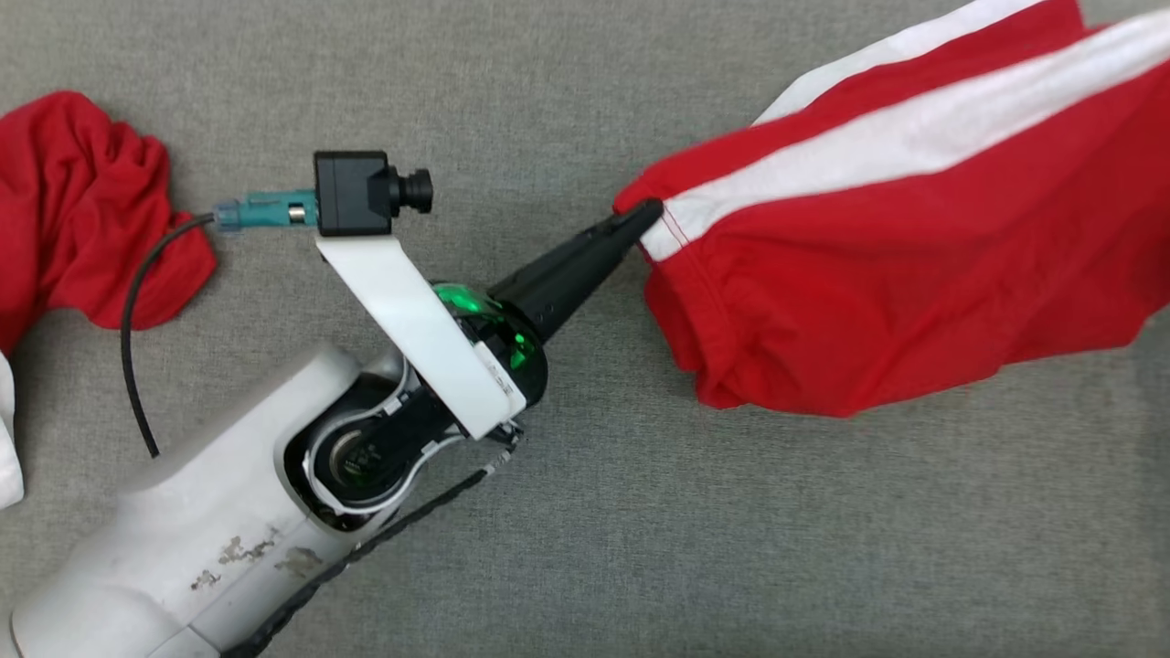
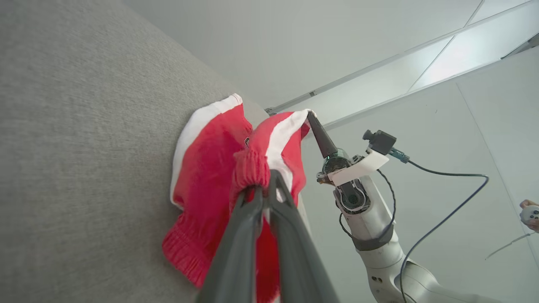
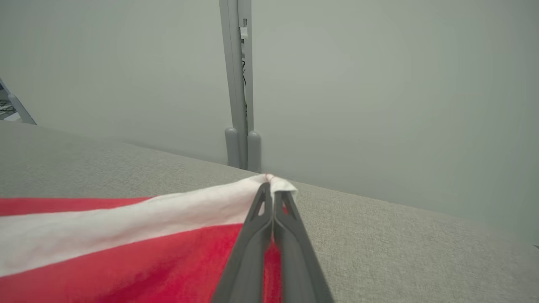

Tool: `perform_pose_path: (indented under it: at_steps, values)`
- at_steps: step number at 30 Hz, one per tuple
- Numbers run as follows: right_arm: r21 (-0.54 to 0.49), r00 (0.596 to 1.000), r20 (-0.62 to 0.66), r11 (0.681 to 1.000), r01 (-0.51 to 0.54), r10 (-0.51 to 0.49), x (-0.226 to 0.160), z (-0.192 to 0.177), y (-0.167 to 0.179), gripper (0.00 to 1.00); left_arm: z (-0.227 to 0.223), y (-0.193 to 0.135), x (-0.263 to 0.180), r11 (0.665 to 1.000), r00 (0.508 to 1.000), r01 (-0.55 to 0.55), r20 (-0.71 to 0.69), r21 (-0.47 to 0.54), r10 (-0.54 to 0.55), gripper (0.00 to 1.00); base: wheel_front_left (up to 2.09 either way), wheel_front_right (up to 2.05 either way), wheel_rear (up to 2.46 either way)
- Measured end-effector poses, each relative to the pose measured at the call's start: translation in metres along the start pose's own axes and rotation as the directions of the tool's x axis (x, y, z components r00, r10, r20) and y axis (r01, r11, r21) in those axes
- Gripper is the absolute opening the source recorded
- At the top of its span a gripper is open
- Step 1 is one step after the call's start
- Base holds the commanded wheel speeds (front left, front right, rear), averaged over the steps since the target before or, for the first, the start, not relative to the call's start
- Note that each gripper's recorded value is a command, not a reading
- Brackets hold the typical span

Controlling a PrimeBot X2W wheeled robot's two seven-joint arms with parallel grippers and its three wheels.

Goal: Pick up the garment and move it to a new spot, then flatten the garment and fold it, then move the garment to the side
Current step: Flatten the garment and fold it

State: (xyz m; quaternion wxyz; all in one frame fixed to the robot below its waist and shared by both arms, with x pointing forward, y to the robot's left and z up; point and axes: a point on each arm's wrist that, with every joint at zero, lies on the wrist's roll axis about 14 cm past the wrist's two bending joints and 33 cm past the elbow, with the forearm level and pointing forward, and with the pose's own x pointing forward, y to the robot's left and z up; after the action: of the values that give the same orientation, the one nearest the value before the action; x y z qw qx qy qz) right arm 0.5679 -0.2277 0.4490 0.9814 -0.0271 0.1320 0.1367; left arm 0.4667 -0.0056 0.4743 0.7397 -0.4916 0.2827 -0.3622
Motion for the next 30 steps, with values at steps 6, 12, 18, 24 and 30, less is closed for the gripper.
perform_pose_path:
  at_steps: [6,12,18,24,30]
  values:
    - [-0.003,0.997,-0.065,0.999,-0.044,0.044,0.045,-0.017,0.012,0.0,0.016,0.033,-0.002,0.997,0.997,-0.067,0.043,-0.027,0.068,0.0,0.0,0.0,0.0]
    - [-0.016,0.991,-0.108,0.996,-0.084,0.082,0.071,-0.031,0.025,0.33,0.018,0.047,-0.001,0.995,0.994,-0.095,0.053,-0.03,0.097,0.0,0.0,0.0,0.0]
    - [-0.002,0.994,-0.026,0.995,-0.103,0.103,0.07,-0.014,0.032,1.0,0.018,0.047,-0.003,0.992,0.992,-0.116,0.065,0.047,0.113,1.0,0.0,0.0,0.0]
    - [-0.003,0.991,0.024,0.992,-0.129,0.129,0.032,-0.009,0.039,1.0,0.027,0.054,-0.031,0.927,0.967,-0.21,0.205,0.311,0.151,1.0,0.0,0.0,0.0]
    - [-0.036,0.993,0.005,0.993,-0.116,0.116,-0.024,-0.029,0.04,1.0,0.036,0.03,-0.049,0.822,0.909,-0.328,0.392,0.466,0.141,1.0,0.0,0.0,0.0]
